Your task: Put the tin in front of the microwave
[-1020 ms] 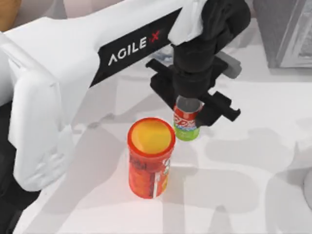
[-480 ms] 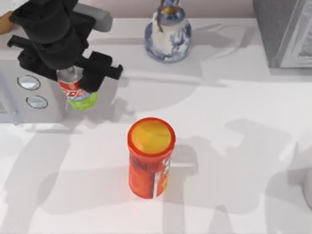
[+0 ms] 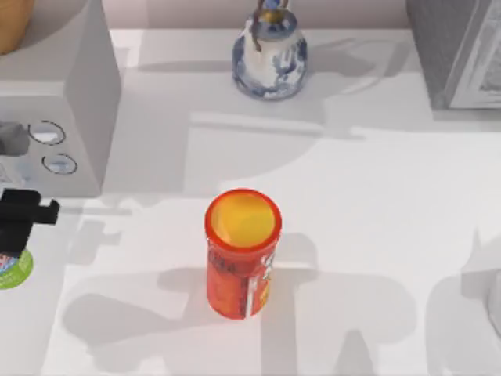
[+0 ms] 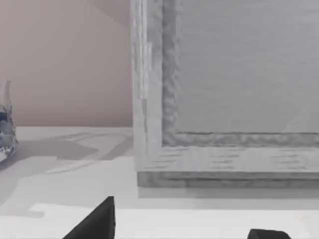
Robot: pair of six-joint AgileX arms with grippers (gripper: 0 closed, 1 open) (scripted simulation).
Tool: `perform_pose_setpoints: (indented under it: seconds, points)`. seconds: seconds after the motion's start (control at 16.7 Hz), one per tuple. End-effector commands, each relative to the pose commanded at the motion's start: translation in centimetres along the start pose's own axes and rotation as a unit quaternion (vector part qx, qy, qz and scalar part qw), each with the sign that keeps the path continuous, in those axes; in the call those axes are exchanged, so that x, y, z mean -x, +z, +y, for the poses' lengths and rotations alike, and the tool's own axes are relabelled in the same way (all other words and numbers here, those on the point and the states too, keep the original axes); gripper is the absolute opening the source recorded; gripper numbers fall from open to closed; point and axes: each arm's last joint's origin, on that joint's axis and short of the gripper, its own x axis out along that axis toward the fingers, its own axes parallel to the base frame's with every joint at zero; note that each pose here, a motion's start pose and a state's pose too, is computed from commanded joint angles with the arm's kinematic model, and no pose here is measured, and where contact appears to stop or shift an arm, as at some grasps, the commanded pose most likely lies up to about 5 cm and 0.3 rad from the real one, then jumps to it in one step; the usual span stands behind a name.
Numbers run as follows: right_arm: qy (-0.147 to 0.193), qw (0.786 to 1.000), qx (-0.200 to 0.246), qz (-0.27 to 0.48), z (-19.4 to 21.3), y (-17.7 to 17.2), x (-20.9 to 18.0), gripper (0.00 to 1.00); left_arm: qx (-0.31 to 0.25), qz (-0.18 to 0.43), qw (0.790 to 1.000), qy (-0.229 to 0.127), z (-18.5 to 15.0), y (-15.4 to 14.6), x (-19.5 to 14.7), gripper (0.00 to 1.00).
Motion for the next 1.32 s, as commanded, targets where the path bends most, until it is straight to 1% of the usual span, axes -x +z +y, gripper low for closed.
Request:
perform_pose_setpoints:
  seconds: [0.12,0.24,1.14,1.32]
  points:
    - [0.0,1.0,0.0,0.0,0.0,0.0,0.0,1.0,0.026,0.028,0.999,-0.001,1.3,-1.5,-1.6,0.0]
    - [0.0,1.0,0.0,0.0,0.0,0.0,0.0,1.0,0.041,0.046,0.998,-0.002,2.1,-2.4,-2.6,0.0]
    - [0.0,1.0,0.0,0.0,0.0,0.0,0.0,1.0,0.043,0.049,0.998,-0.002,2.2,-2.5,-3.6,0.0]
    - [0.0,1.0,0.0,0.0,0.0,0.0,0.0,1.0,0.043,0.049,0.998,-0.002,2.2,-2.5,-3.6,0.23]
